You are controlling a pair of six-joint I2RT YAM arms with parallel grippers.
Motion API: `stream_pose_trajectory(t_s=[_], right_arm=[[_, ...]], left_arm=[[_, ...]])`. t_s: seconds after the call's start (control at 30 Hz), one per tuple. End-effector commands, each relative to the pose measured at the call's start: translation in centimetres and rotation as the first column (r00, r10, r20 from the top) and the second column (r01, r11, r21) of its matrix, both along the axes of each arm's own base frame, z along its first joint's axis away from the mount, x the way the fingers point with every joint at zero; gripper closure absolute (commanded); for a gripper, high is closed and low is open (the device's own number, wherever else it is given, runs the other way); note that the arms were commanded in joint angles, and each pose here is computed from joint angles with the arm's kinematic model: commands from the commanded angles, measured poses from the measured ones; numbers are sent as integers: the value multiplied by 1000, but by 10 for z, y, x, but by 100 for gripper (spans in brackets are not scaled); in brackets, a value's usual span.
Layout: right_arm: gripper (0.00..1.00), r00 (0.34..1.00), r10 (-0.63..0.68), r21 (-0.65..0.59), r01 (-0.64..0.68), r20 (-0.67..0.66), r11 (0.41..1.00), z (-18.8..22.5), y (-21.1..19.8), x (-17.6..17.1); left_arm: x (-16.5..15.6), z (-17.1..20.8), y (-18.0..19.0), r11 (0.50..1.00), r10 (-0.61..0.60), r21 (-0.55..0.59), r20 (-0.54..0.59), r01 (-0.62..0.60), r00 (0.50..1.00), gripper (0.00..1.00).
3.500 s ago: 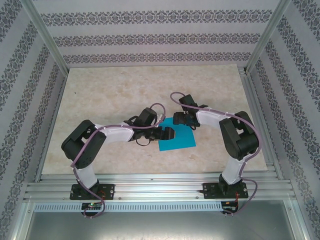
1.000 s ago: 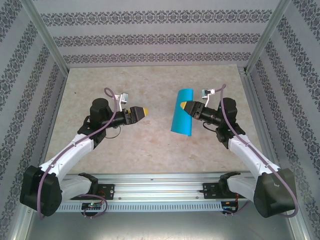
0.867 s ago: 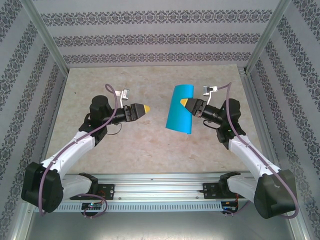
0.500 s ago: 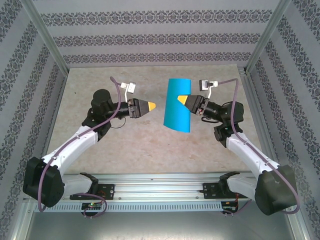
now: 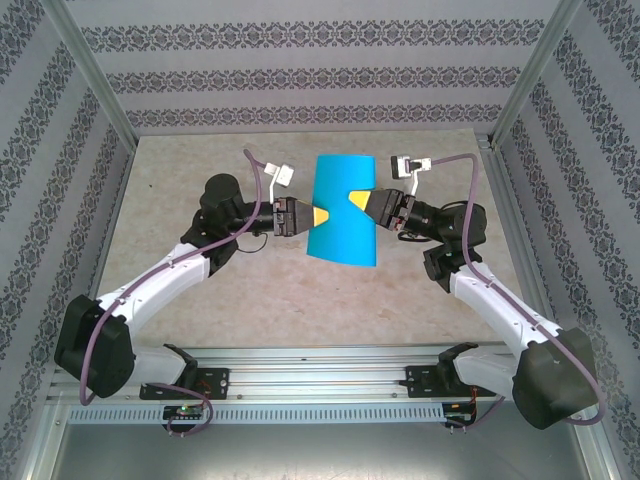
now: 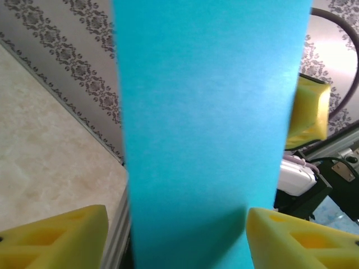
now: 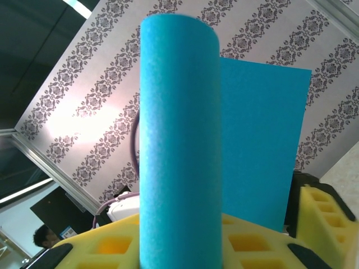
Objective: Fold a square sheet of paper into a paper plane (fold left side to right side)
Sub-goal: Place a square sheet of paper at the center of the table.
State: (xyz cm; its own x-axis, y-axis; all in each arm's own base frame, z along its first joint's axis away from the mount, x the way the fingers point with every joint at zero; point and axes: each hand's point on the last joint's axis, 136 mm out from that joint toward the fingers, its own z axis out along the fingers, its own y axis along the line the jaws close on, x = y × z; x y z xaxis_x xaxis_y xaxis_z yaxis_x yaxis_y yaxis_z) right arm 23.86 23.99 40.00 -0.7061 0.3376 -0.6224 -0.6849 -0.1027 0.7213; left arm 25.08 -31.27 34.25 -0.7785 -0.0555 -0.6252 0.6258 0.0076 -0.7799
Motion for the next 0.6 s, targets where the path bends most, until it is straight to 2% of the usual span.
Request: stream_pose_trajectory(t_s=[0.0, 0.13, 0.23, 0.3, 0.4, 0.5, 0.57], right_arm=[[72, 999, -18, 7, 18, 37, 1000, 4, -6, 1], [72, 998, -62, -18, 62, 5, 998, -10, -18, 11], [69, 994, -106, -52, 105, -23, 993, -23, -27, 18], [65, 989, -143, -92, 138, -46, 986, -36, -33, 24], [50, 969, -221, -201, 196, -107, 960, -66, -42, 34], [35, 913, -382, -403, 300, -141, 865, -110, -61, 46], [29, 854, -505, -576, 350, -128, 739, -143, -81, 50]], left_arm=[[-11, 29, -1, 999, -32, -38, 103, 36, 994, 55], [-9, 17, 0, 1000, -14, -12, 78, 15, 997, 81], [-6, 1, 1, 1000, 14, 25, 58, -15, 998, 93], [-2, -12, 2, 997, 41, 61, 42, -44, 998, 100], [3, -40, 6, 986, 86, 143, 4, -86, 996, 100], [9, -85, 14, 949, 158, 284, -58, -136, 986, 100], [11, -120, 19, 920, 199, 363, -112, -146, 974, 100]])
